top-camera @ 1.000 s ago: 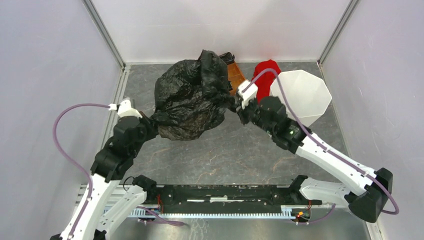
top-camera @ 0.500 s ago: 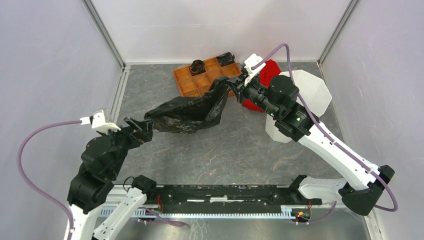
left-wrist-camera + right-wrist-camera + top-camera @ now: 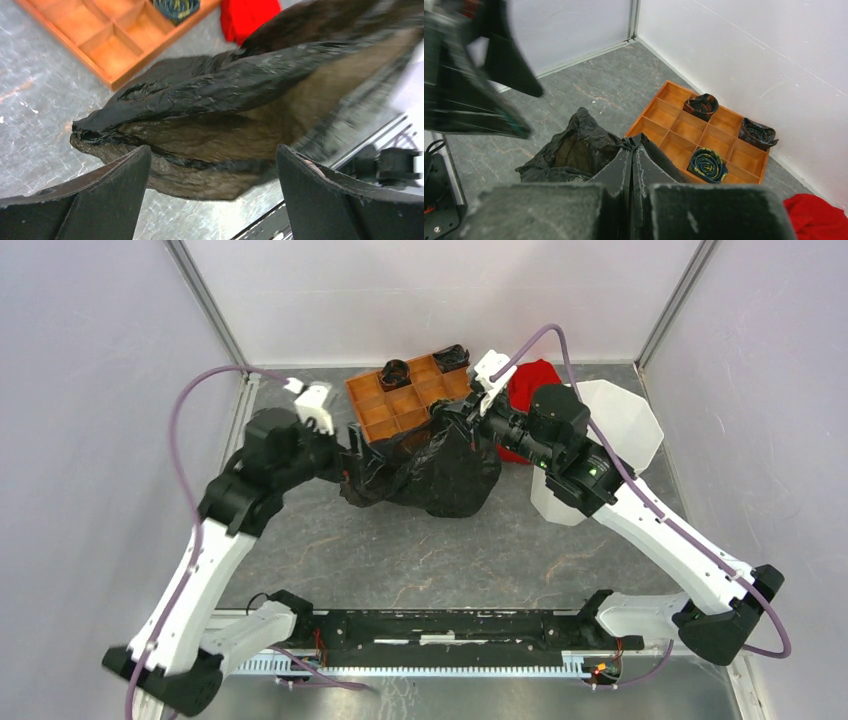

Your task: Put the trash bags into the trash bin

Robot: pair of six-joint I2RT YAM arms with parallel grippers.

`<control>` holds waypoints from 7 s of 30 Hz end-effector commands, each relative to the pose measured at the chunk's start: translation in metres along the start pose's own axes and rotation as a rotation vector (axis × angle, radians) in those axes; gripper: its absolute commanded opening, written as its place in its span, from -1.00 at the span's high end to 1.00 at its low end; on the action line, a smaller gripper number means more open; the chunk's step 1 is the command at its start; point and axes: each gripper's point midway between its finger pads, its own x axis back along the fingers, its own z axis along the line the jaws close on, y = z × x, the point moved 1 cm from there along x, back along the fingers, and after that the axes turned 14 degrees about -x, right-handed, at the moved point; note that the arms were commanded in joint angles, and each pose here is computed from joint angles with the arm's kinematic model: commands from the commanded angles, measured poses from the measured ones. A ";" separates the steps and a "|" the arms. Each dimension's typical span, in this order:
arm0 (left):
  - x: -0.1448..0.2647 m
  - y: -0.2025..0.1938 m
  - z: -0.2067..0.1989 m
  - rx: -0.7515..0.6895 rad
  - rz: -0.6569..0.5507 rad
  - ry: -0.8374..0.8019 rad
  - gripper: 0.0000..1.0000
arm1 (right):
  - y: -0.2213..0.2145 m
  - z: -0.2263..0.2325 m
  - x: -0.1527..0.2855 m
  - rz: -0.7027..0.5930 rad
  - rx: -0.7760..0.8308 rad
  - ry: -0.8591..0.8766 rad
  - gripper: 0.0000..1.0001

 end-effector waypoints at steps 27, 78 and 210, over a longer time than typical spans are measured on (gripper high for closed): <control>-0.049 0.052 0.017 -0.176 -0.043 0.242 0.94 | 0.009 0.018 0.007 -0.006 0.059 0.121 0.99; -0.015 0.065 0.017 0.163 -0.073 0.321 0.96 | -0.257 0.024 -0.017 0.137 -0.565 -0.343 -0.57; 0.103 0.019 0.096 0.182 -0.343 0.748 0.96 | -0.072 -0.143 0.149 0.321 0.062 -0.995 -0.95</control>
